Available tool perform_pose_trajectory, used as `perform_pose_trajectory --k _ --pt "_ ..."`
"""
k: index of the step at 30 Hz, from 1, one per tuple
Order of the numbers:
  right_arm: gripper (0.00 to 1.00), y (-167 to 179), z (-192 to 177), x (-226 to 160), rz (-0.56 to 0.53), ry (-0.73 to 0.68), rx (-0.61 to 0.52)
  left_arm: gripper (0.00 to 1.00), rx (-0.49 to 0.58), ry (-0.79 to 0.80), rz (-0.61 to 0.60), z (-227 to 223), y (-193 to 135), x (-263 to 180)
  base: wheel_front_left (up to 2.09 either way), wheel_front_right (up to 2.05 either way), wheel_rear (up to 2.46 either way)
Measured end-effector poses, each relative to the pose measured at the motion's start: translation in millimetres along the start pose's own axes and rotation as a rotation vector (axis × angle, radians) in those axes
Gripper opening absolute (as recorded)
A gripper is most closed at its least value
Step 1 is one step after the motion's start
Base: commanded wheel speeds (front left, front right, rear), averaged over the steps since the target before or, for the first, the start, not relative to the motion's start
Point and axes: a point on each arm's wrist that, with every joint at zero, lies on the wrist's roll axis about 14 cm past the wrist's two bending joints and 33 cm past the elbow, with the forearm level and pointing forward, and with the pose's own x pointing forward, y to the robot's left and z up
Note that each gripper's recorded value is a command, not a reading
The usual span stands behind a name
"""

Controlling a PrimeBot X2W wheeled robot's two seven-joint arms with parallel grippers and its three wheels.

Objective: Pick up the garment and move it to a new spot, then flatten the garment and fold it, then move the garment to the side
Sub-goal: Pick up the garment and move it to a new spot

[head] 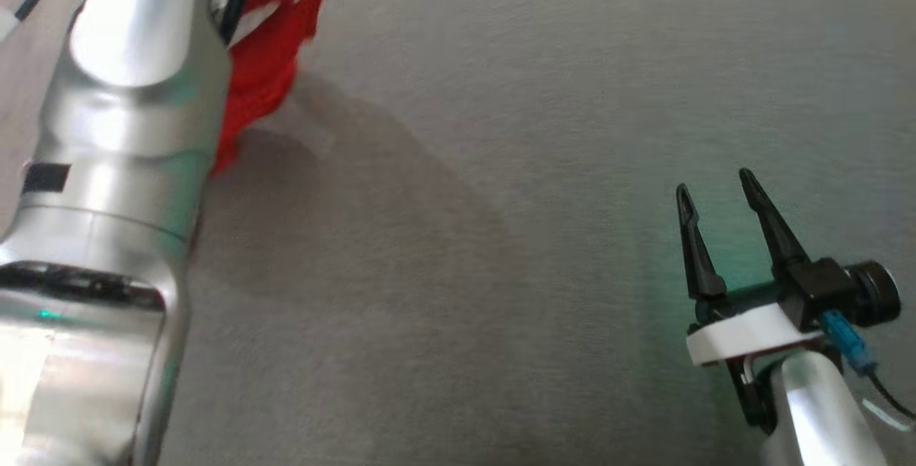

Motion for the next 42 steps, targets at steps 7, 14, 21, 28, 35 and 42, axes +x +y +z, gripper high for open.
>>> perform_pose_trajectory --k 7,14,21,28,35,42 --pt "1.0 -52.4 10.3 -68.9 -0.214 -0.007 0.028 0.0 -0.13 -0.277 -0.269 111.7 -119.3 24.8 0.0 0.0 0.0" --pt "1.0 -92.7 13.8 -142.3 -0.43 -0.017 0.059 0.0 -0.249 -0.354 -0.499 161.4 -227.6 23.7 0.0 0.0 0.0" --pt "1.0 -110.7 14.6 -185.9 -0.559 -0.024 0.081 0.0 -0.333 -0.11 -0.667 77.7 -323.0 -1.8 0.0 0.0 0.0" --pt "1.0 -109.8 -3.4 -184.3 -0.562 0.029 0.112 1.0 -0.502 0.172 -0.615 -55.3 -334.1 -85.8 0.0 0.0 0.0" --pt "1.0 -94.7 -17.9 -163.7 -0.491 0.058 0.157 1.0 -0.548 0.284 -0.244 -114.8 -250.1 -162.2 0.0 0.0 0.0" --pt "1.0 -69.4 -20.8 -149.9 -0.4 0.058 0.189 1.0 -0.567 0.311 -0.069 -116.6 -206.8 -227.1 0.0 0.0 0.0"
